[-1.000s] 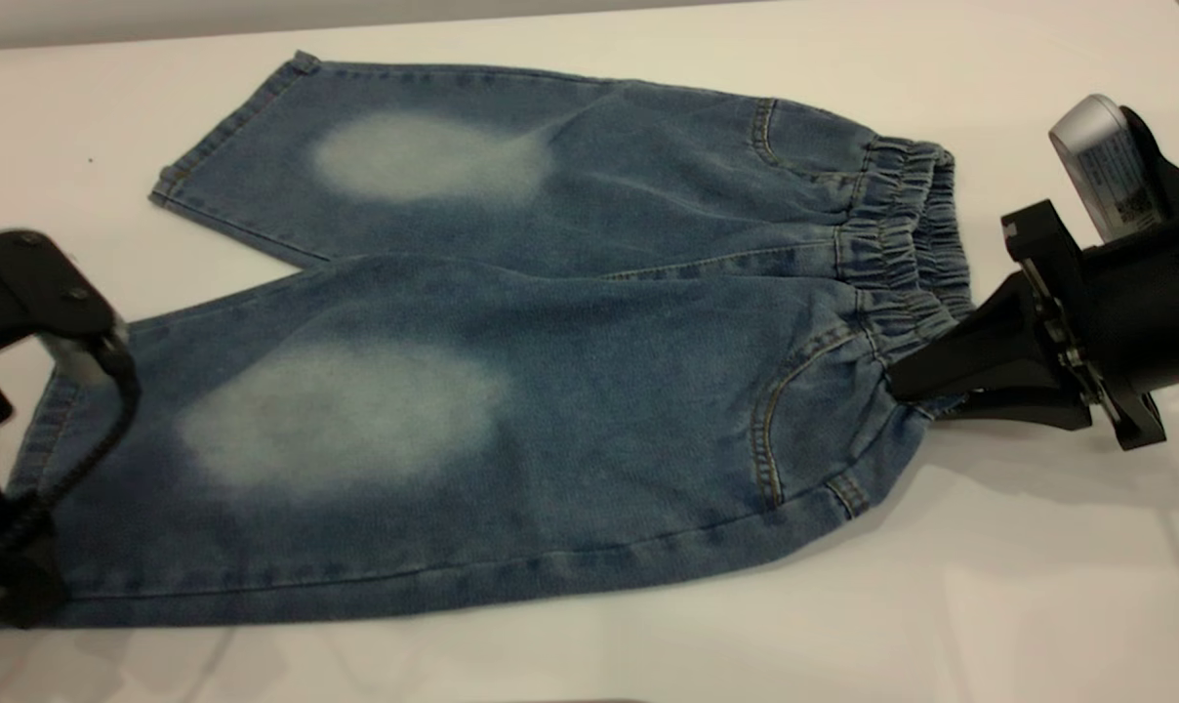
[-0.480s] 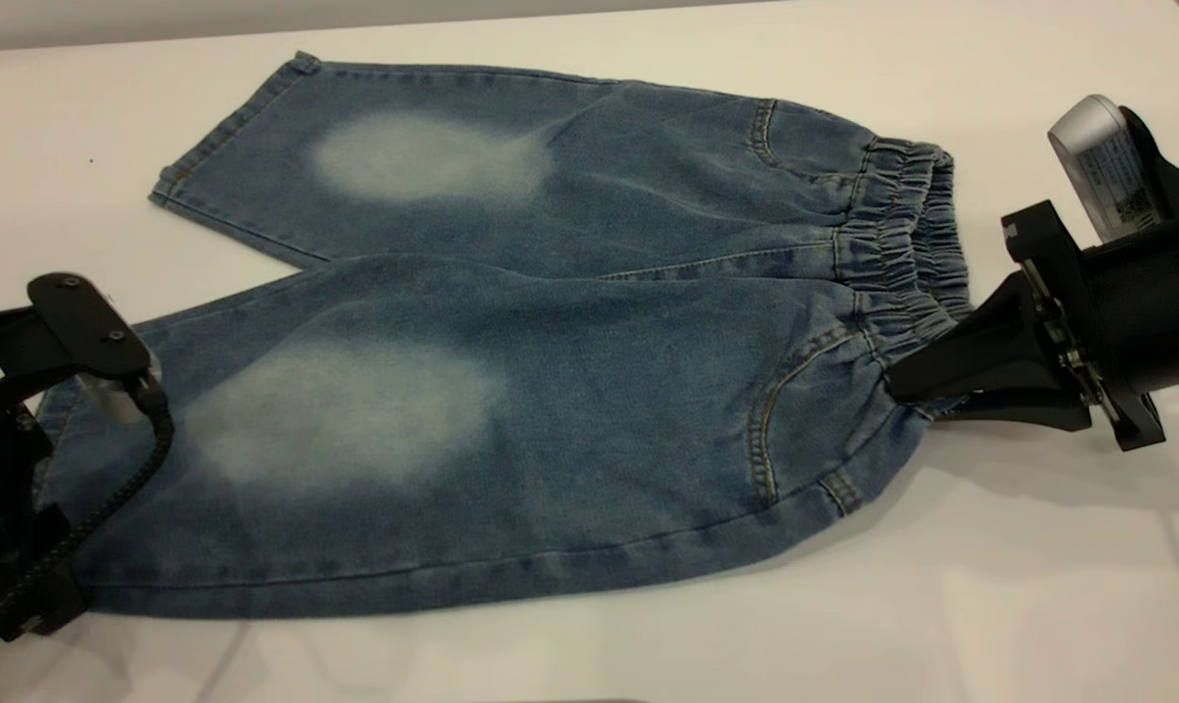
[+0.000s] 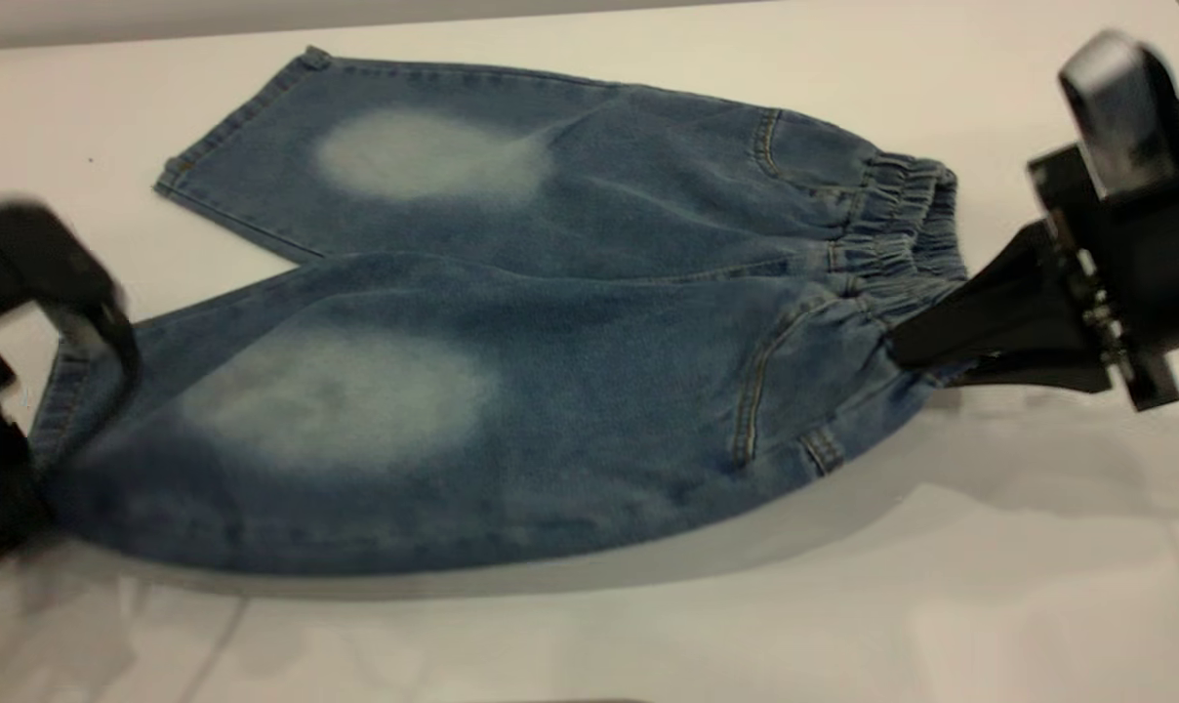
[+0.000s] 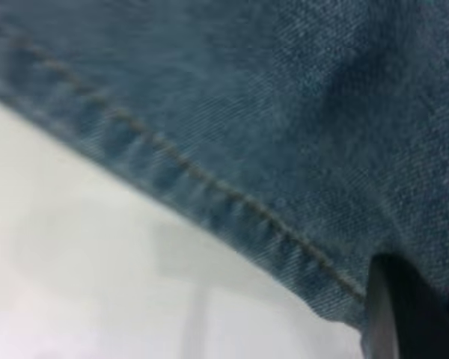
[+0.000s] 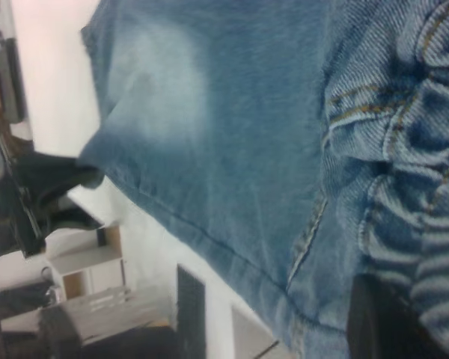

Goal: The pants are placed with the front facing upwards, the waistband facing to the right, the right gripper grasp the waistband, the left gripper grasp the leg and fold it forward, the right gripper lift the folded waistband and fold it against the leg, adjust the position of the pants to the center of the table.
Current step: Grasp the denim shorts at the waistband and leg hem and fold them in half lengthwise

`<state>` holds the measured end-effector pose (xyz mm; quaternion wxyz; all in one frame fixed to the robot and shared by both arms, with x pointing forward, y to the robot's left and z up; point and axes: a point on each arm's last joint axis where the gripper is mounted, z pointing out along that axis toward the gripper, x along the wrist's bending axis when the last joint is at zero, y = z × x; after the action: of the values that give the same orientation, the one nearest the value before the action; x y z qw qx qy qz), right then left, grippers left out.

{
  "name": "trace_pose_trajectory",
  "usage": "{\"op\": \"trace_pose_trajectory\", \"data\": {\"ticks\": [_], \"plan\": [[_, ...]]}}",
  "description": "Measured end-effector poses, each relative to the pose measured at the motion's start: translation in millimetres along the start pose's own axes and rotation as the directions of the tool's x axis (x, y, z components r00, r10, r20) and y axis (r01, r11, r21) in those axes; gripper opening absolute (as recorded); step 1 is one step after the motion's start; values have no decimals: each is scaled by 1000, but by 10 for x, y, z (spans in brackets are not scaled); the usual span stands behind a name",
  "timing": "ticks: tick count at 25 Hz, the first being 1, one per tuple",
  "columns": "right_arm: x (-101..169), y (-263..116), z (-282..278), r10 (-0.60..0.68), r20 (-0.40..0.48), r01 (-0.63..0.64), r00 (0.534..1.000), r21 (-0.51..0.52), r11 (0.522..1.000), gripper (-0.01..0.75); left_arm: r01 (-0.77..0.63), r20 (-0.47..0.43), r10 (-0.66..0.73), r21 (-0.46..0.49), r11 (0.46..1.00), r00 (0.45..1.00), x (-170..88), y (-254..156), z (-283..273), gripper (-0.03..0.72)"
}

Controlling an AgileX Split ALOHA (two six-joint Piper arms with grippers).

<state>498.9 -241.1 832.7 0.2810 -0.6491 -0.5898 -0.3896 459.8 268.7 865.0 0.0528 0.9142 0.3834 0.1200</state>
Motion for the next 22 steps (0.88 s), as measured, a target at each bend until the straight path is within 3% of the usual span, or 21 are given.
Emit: {"op": "trace_pose_trajectory", "data": {"ticks": [3, 8, 12, 17, 22], "plan": [[103, -121, -75, 5, -3, -5, 1000, 16, 1000, 44, 5, -40, -7, -32, 999, 999, 31, 6, -235, 22], [249, -396, -197, 49, -1, -48, 999, 24, 999, 44, 13, -143, -37, -163, 987, 989, 77, 21, -703, 22], [314, -443, -245, 125, -3, -125, 992, 8, 992, 44, 83, -176, -131, -255, 963, 976, 123, 71, -911, 22], [335, -317, -257, 262, -46, -266, 964, -101, 959, 44, 101, -210, -178, -335, 937, 961, 360, 394, -974, 23], [342, -96, -265, 381, -103, -394, 919, -189, 899, 44, 75, -222, -161, -352, 933, 962, 667, 848, -771, 23]]}}
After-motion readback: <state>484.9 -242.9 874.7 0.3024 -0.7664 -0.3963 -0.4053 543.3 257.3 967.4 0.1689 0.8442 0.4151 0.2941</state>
